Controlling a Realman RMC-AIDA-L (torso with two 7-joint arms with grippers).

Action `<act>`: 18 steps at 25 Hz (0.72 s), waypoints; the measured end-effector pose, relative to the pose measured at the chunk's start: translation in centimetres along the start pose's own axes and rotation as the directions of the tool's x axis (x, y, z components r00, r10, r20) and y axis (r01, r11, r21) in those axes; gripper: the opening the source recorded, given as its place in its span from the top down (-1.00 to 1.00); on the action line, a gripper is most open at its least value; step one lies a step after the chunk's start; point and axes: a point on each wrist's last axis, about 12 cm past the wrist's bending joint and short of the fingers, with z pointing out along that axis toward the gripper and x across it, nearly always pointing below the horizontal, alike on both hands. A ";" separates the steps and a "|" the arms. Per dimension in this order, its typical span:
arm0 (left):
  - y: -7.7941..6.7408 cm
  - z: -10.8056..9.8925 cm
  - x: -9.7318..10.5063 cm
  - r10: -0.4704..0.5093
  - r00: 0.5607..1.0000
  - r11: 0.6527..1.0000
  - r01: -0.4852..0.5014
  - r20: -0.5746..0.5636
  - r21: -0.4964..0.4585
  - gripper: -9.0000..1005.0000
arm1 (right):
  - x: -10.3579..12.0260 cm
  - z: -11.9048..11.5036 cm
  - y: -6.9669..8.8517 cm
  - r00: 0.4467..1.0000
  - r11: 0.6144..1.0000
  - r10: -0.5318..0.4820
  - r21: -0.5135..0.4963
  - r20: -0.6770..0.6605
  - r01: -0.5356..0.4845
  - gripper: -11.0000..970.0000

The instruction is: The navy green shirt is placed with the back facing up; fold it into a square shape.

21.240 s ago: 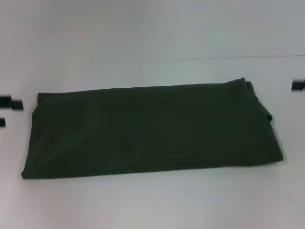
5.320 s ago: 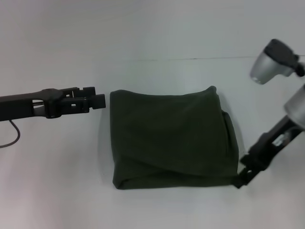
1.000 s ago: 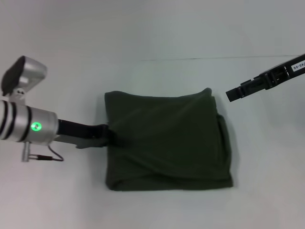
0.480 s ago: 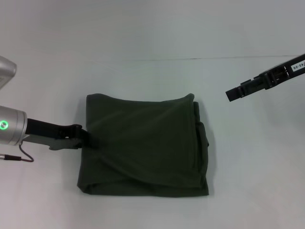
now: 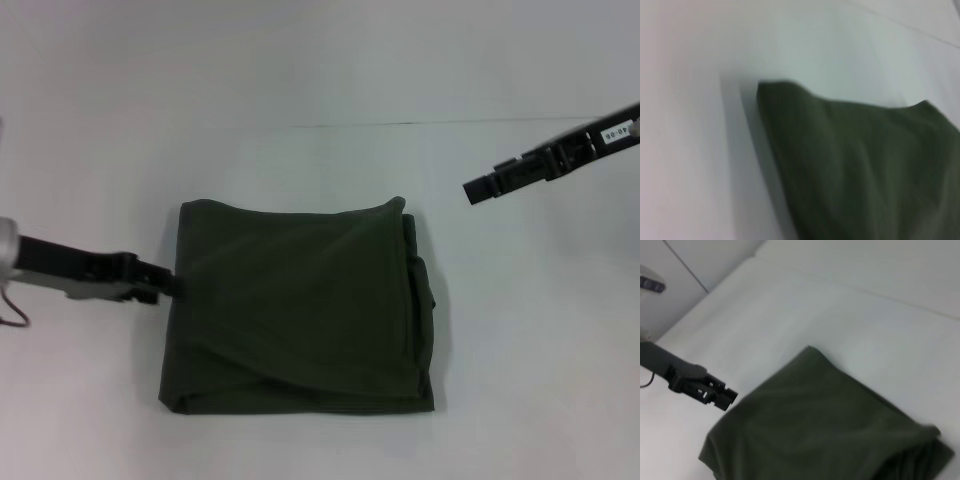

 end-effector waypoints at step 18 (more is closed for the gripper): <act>-1.2 -4.9 2.1 0.415 0.769 0.800 -0.562 0.485 0.207 -0.81 | -4.3 7.9 3.9 0.833 0.842 -0.529 0.025 -0.164 0.539 -0.88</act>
